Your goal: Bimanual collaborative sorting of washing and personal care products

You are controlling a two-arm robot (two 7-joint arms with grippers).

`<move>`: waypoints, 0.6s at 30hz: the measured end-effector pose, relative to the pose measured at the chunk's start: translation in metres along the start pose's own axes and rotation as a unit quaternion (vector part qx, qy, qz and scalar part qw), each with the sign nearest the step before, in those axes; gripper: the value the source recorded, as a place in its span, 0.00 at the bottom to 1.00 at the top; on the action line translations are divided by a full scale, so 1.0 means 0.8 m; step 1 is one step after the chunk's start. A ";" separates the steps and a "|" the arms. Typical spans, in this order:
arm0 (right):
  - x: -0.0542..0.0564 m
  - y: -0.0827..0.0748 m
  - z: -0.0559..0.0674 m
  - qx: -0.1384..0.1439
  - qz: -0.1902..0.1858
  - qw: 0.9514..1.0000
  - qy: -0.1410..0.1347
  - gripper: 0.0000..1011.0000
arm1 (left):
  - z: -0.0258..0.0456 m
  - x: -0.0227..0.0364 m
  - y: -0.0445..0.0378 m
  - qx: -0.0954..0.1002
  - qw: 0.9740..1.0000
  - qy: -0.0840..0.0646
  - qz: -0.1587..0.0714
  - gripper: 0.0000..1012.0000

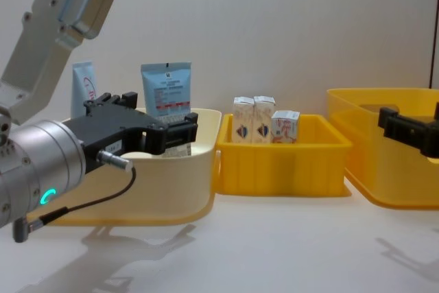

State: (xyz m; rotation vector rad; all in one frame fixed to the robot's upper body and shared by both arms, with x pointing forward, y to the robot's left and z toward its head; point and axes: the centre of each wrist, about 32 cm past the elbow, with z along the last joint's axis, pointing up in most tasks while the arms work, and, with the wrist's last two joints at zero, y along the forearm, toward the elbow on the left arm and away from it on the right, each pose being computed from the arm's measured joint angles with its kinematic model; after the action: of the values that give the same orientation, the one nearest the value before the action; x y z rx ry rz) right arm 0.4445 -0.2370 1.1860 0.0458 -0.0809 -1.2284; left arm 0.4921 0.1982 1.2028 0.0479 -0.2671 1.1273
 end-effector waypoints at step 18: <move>0.000 0.000 0.000 0.000 0.000 1.000 0.000 0.87 | 0.0000 0.0000 0.000 0.000 1.000 0.000 0.000 0.99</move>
State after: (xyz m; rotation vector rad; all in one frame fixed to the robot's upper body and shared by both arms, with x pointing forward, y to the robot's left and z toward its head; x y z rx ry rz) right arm 0.4445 -0.2370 1.1860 0.0459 -0.0810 -1.2284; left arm 0.4921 0.1982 1.2028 0.0479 -0.2671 1.1273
